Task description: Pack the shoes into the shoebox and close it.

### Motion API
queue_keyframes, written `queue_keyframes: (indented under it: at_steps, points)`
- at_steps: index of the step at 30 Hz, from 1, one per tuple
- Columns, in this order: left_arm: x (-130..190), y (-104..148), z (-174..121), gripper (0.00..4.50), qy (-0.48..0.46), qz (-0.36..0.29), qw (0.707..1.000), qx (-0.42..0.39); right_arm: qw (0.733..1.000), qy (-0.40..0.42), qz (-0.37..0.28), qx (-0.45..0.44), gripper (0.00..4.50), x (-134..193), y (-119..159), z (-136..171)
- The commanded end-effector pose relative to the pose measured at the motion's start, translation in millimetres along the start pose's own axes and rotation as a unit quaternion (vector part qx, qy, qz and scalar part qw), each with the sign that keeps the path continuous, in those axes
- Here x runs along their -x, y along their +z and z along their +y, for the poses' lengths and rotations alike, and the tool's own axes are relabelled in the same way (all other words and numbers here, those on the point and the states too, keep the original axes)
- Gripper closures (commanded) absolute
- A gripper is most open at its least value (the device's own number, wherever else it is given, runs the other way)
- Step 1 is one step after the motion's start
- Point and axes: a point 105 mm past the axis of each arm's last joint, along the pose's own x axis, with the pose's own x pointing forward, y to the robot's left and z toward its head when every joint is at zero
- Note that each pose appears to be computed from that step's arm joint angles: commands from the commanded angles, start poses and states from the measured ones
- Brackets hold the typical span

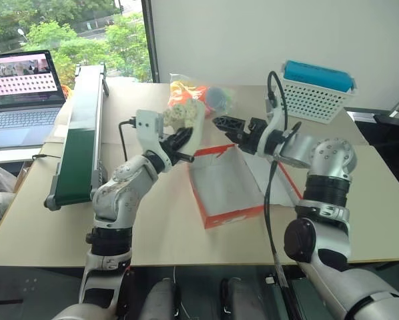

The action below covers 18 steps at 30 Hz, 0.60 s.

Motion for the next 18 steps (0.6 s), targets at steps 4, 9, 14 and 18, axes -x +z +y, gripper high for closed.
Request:
queue_keyframes:
  at_steps: [4, 9, 14, 18]
  points:
    - [1.0, 9.4, -28.4, 4.45, -0.067, -0.011, 0.998, -0.012, 0.999, 0.034, -0.018, 0.006, 0.0, -5.6, 16.9, 24.8]
    - [0.0, 10.1, -29.5, 4.45, -0.067, -0.013, 0.998, -0.012, 0.999, 0.024, -0.021, 0.007, 0.0, -10.3, 15.6, 21.8]
    - [0.0, 9.6, -25.3, 4.5, -0.056, -0.013, 0.998, -0.014, 0.999, 0.022, -0.032, 0.025, 0.62, -11.8, 12.9, 23.0]
    - [0.4, 7.9, -23.8, 4.5, -0.051, -0.011, 0.999, -0.016, 0.998, 0.033, -0.036, 0.029, 2.0, -11.5, 11.1, 28.9]
